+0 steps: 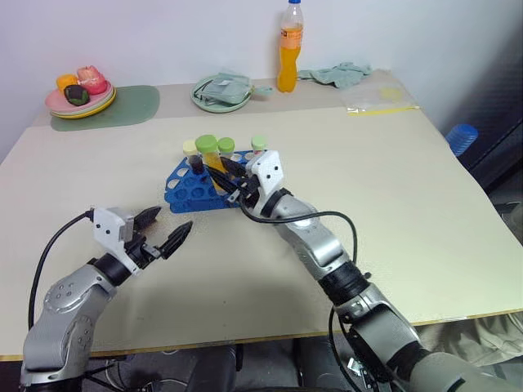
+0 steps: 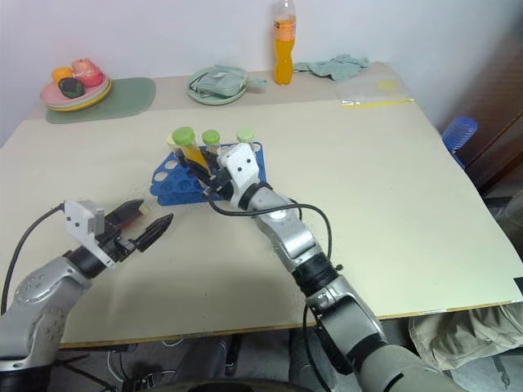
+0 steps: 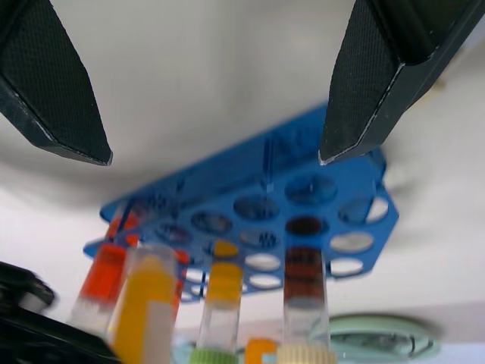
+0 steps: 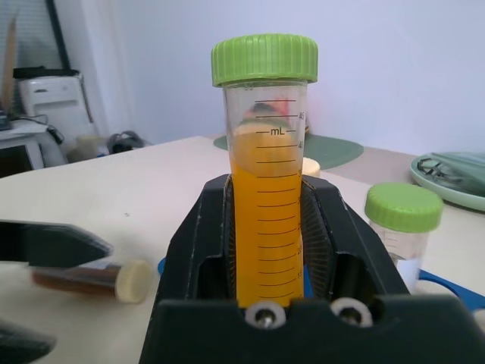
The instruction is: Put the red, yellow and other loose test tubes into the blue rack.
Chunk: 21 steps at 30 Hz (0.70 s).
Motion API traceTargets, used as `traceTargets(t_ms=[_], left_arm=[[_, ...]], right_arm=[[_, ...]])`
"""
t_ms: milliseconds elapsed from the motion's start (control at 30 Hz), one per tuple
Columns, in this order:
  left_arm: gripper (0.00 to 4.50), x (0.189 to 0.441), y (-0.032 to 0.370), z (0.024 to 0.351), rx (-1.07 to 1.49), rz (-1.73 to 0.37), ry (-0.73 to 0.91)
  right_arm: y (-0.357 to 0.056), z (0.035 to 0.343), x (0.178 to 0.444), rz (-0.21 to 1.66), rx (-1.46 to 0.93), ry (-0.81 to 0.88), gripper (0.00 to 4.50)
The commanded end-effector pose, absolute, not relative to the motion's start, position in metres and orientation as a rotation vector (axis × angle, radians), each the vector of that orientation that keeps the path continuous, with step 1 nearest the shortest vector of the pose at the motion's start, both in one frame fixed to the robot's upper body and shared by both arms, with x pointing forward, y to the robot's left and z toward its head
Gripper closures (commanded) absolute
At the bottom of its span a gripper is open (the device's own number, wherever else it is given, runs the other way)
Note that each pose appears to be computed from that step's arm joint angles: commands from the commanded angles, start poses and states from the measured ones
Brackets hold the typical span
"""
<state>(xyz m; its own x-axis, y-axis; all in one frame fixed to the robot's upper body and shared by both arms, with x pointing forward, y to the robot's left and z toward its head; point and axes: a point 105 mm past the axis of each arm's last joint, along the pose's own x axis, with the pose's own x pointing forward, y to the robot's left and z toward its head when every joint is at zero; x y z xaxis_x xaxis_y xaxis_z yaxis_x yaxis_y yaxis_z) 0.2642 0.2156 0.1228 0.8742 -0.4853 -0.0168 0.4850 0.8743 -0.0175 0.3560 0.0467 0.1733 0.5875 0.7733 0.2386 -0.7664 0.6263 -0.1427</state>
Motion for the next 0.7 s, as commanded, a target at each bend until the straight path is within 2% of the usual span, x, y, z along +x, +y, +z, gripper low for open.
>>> traceTargets(t_ms=[33, 700], left_arm=[[0.00, 0.259, 0.218, 0.134, 0.018, -0.506, -0.020], [0.00, 0.265, 0.208, 0.137, 0.007, -0.526, -0.027]], right_arm=[[0.045, 0.184, 0.363, 0.856, -0.024, -0.351, 3.78], [0.043, 0.167, 0.377, 0.770, -0.054, -0.314, 3.78]])
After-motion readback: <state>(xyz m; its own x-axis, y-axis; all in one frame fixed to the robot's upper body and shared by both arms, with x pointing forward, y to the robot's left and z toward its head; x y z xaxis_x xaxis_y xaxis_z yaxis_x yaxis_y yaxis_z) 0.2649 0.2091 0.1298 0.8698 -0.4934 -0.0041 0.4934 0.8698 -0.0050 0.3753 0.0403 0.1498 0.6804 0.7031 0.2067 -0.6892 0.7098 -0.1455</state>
